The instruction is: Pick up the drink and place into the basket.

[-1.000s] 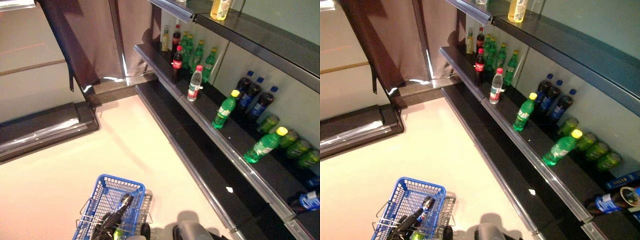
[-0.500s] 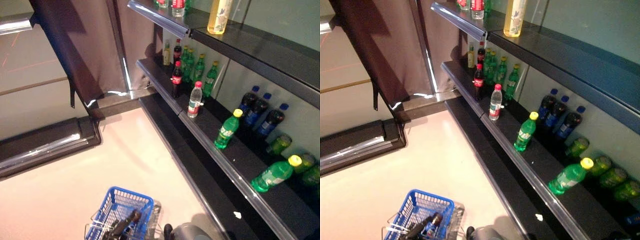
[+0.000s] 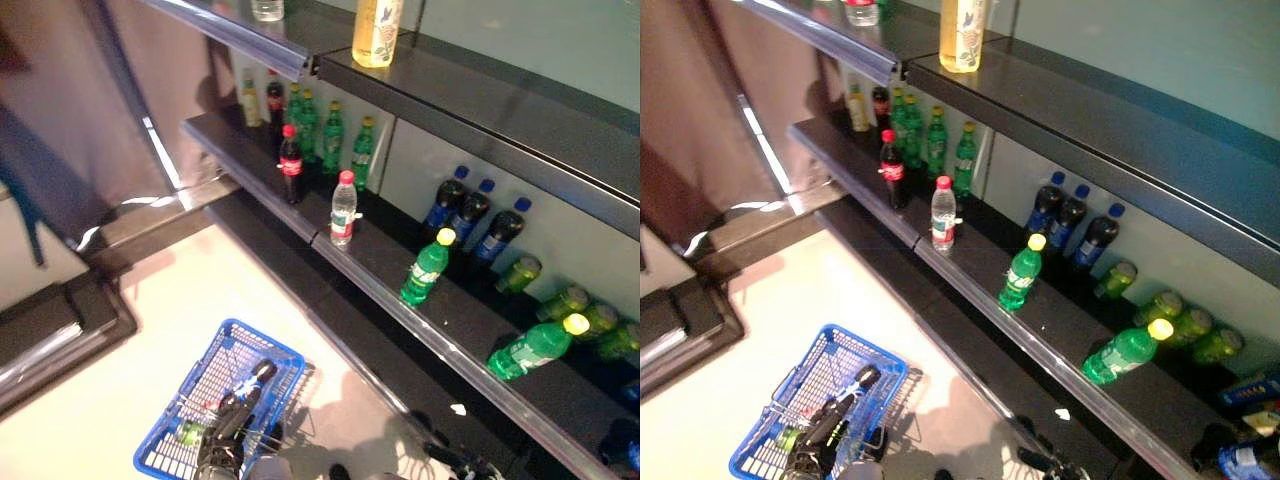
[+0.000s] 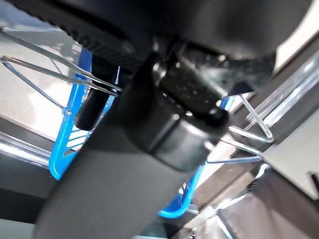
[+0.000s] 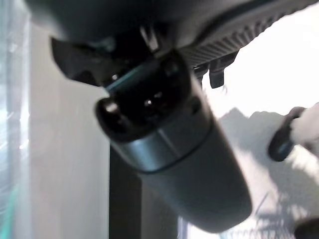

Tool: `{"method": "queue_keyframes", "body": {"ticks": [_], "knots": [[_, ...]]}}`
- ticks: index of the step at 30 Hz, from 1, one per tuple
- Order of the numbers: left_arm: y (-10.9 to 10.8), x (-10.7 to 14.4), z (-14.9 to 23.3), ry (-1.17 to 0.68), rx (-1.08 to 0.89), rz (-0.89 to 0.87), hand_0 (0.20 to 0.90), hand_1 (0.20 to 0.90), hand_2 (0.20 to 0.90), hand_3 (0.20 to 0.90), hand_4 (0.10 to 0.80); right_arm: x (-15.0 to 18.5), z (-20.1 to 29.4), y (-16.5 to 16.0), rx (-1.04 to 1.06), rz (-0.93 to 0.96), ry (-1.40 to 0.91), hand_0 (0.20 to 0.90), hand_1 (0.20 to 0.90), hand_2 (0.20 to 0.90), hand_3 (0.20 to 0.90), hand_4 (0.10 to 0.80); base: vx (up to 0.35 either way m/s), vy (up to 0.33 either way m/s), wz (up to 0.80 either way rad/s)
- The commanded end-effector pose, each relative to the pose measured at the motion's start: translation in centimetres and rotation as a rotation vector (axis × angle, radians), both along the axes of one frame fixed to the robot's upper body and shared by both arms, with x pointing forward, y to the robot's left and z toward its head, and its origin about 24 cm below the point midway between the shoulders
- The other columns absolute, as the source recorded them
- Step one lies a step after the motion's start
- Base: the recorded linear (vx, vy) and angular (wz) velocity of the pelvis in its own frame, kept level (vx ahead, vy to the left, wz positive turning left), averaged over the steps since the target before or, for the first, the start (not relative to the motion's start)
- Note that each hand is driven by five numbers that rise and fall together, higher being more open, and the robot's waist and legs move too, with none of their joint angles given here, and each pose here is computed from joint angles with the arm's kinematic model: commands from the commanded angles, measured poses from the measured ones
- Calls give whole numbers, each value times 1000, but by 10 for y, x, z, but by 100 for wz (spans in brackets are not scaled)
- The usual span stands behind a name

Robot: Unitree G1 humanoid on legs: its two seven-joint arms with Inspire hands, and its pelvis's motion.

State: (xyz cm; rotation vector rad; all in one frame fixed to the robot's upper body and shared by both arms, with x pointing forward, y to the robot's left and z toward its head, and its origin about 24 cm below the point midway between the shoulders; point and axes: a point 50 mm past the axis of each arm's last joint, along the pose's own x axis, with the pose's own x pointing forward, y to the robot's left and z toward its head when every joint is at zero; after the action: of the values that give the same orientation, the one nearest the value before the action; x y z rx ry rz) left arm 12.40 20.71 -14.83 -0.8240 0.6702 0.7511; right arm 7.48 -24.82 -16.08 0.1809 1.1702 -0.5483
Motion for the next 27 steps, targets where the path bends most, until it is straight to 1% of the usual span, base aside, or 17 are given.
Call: {"method": "queue_keyframes", "body": {"ticks": [1, 4, 5, 7, 10, 12, 14, 16, 19, 20, 22, 24, 27], "knots": [[28, 31, 29, -198, 181, -76, 300, 300, 300, 200, 100, -19, -5, 8, 24, -21, 43, 900, 900, 900, 900, 800, 237, 355, -14], [37, 26, 29, -185, 209, -83, 300, 300, 300, 200, 100, -20, -6, 16, 39, 21, 42, 900, 900, 900, 900, 800, 111, 194, -22], [44, 22, 31, -187, 226, -83, 300, 300, 300, 200, 100, -14, -6, 22, 38, 71, 11, 900, 900, 900, 900, 800, 89, 179, -88], [51, 22, 32, -187, 246, -122, 300, 300, 300, 200, 100, -3, -5, 28, 30, 66, -15, 900, 900, 900, 900, 800, 126, 178, -124], [54, 25, 35, -175, 271, -120, 300, 300, 300, 200, 100, 6, -4, 32, 39, 92, -31, 900, 900, 900, 900, 800, 87, 61, -49], [57, 20, 34, -155, 273, -91, 300, 300, 300, 200, 100, 14, -1, 34, 29, 216, -63, 900, 900, 900, 900, 800, 157, -62, -69], [54, 17, 31, -150, 268, -108, 300, 300, 300, 200, 100, 22, 2, 37, 14, 281, -89, 900, 900, 900, 900, 800, 171, -103, -54], [48, 13, 28, -139, 254, -100, 300, 300, 300, 200, 100, 34, 6, 40, -4, 382, -118, 900, 900, 900, 900, 800, 123, -96, -10], [40, 15, 28, -145, 249, -105, 300, 300, 300, 200, 100, 57, 18, 46, -33, 519, -184, 900, 900, 900, 900, 800, 81, -94, -13], [39, 15, 28, -145, 248, -105, 300, 300, 300, 200, 100, 58, 19, 47, -34, 529, -188, 900, 900, 900, 900, 800, 43, -95, -7], [40, 18, 30, -158, 237, -85, 300, 300, 300, 200, 100, 78, 32, 53, -44, 645, -264, 900, 900, 900, 900, 800, 25, -45, -4], [37, 16, 28, -152, 218, -64, 300, 300, 300, 200, 100, 90, 40, 58, -59, 733, -314, 900, 900, 900, 900, 800, 48, 99, -25], [26, 23, 27, -127, 220, -112, 300, 300, 300, 200, 100, 111, 59, 70, -65, 816, -460, 900, 900, 900, 900, 800, 96, 177, -37]]}}
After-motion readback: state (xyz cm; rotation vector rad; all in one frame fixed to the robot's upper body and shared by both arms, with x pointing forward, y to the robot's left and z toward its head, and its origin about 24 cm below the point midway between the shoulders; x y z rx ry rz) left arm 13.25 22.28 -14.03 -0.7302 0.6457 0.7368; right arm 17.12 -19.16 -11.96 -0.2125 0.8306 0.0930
